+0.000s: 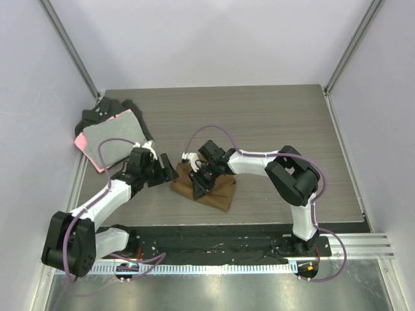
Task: Fold the napkin, place the utensils inside, and roll it up
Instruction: Roll the napkin with the utensil
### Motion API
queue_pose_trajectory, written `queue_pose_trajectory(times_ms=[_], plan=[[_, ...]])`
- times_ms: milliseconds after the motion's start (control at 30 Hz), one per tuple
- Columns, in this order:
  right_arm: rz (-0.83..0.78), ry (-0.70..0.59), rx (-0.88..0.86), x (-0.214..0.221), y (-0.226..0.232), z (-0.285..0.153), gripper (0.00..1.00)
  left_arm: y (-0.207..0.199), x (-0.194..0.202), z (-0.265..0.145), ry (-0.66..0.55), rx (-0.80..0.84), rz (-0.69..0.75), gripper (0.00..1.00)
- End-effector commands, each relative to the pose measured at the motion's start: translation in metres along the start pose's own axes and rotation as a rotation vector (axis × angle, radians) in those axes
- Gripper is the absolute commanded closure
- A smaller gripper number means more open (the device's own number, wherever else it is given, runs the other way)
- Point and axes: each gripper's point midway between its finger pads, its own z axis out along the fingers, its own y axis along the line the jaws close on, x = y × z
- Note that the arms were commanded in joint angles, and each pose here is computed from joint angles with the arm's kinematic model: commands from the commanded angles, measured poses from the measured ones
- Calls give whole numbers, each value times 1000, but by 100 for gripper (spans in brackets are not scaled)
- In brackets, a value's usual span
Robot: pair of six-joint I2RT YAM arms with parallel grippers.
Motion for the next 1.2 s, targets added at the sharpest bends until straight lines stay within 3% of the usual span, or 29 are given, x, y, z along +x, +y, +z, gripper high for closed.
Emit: queue_pose_trajectory(times_ms=[0, 267, 433, 633, 700, 900, 1167], plan=[[124, 81, -143, 17, 9, 3, 74, -8, 0, 1, -30, 67, -3, 28], [227, 122, -179, 25, -5, 13, 73, -14, 6, 12, -21, 140, 0, 35], [267, 136, -185, 30, -16, 17, 73, -13, 7, 21, -28, 146, -3, 46], [284, 142, -184, 32, -23, 20, 73, -7, 12, 32, 3, 129, -12, 64], [282, 138, -174, 30, -25, 18, 73, -5, 13, 35, 18, 115, -14, 78], [236, 85, -65, 1, -26, -5, 60, -1, 18, 38, 92, 71, -15, 99], [45, -84, 179, -60, -18, -54, 45, 3, 26, 37, 192, 11, -37, 100]])
